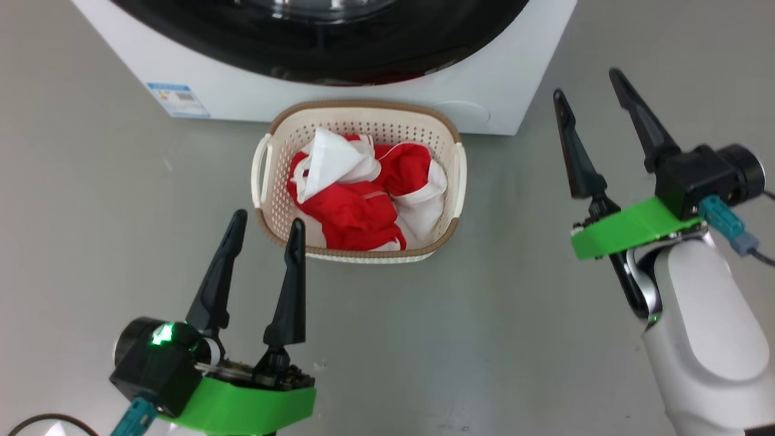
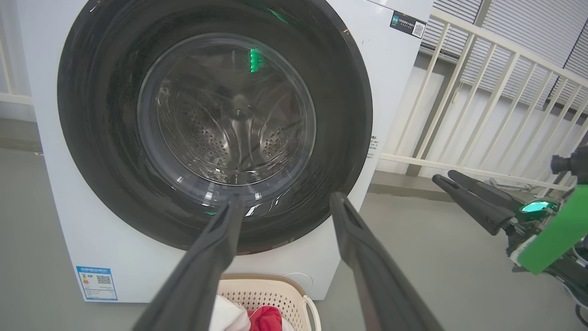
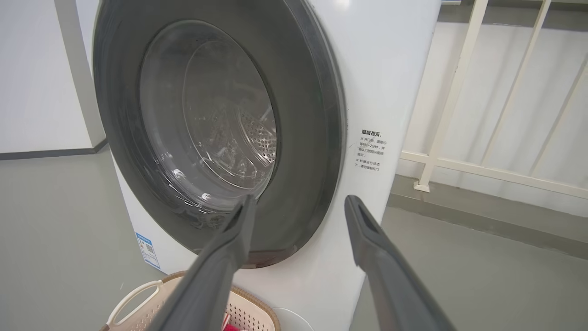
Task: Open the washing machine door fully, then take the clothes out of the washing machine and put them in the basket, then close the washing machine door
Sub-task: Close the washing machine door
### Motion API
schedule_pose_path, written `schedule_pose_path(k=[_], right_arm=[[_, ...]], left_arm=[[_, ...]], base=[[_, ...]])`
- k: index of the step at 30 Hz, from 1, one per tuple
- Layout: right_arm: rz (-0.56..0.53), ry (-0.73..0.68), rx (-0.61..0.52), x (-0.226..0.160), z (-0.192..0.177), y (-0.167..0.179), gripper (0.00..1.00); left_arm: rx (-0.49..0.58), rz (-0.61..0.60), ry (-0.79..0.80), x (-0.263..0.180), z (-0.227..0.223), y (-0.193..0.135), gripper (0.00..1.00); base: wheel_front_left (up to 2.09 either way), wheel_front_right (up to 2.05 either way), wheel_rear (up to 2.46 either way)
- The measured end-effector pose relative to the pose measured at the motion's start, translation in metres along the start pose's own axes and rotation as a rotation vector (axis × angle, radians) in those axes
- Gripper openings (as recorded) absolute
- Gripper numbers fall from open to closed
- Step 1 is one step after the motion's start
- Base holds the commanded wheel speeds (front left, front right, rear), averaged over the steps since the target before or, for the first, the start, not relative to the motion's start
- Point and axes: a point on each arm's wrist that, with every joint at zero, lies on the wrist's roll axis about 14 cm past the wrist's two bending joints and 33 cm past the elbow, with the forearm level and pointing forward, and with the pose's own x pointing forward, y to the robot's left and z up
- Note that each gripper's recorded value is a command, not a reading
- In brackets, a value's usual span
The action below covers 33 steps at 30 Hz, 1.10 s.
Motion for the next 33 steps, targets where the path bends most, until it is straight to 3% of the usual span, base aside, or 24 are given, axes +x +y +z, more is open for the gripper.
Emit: schedule_pose_path(k=[14,33], right_arm=[[-0.175,-0.008,-0.016,-0.09,0.022,-0.04,1.0],[-0.236,-0.038,0.0,-0.157,0.044,-0.04,1.0]], left_arm=[[-0.004,0.002,-0.004,-0.019,0.011,-0.006,1.0],[0.059,0.008,0.007,-0.049,0.017,-0.006,1.0]], base=[[0.0,0.0,0.0],[0.0,0.0,0.0]])
